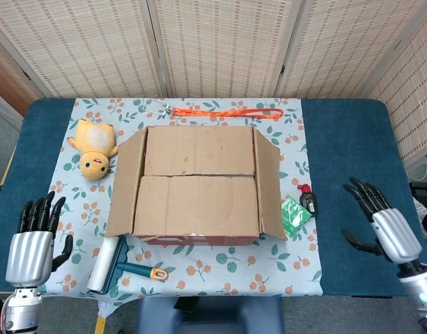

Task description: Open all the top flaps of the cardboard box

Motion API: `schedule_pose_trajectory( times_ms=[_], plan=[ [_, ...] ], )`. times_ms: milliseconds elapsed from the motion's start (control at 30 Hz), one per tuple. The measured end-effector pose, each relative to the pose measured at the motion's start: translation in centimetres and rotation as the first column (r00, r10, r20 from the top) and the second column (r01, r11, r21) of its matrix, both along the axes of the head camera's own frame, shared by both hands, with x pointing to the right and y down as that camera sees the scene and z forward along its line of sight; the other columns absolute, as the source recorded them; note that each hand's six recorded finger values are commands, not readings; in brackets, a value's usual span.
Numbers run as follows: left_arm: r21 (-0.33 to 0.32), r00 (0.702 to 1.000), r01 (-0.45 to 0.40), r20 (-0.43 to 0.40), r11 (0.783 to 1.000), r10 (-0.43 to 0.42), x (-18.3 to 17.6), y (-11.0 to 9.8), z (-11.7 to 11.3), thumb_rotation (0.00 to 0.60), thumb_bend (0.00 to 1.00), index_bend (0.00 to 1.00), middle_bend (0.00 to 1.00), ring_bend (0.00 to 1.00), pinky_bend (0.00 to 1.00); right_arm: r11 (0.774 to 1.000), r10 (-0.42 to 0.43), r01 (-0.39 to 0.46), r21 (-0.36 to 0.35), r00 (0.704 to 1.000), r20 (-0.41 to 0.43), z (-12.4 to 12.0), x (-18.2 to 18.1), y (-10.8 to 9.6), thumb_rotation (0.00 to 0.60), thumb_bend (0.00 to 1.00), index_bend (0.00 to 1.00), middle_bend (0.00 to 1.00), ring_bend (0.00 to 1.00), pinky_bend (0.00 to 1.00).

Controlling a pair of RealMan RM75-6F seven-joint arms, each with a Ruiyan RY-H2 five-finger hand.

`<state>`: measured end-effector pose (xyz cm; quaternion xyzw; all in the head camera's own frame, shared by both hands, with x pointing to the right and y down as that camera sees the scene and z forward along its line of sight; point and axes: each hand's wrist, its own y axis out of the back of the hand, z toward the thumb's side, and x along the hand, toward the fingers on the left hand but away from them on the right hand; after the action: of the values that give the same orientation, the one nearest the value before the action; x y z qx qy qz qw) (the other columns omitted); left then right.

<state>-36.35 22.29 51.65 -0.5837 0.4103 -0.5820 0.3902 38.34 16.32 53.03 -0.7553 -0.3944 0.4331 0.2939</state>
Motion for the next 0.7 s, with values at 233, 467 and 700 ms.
schedule_pose_trajectory(
  times_ms=[233,467,700],
  plan=[
    [-0.041,0.999,0.001,-0.043,0.999,-0.002,-2.8,0.5,1.6,0.600,0.51,0.00,0.00,0.00,0.00,0.992,-0.097,0.094,-0.087,0.995,-0.032,2.3,-5.2,-5.6,0.600,0.41,0.00,0.00,0.00,0.00],
    [-0.056,0.998,0.006,-0.055,0.998,-0.010,-5.6,-0.4,2.5,0.600,0.51,0.00,0.00,0.00,0.00,0.968,-0.205,0.199,-0.155,0.978,-0.023,5.4,-12.7,-10.5,0.600,0.41,0.00,0.00,0.00,0.00],
    [-0.070,0.998,0.023,-0.059,0.997,-0.027,-7.8,-1.8,3.3,0.600,0.51,0.00,0.00,0.00,0.00,0.954,-0.255,0.252,-0.161,0.967,0.000,8.6,-18.4,-13.1,0.600,0.41,0.00,0.00,0.00,0.00]
  ],
)
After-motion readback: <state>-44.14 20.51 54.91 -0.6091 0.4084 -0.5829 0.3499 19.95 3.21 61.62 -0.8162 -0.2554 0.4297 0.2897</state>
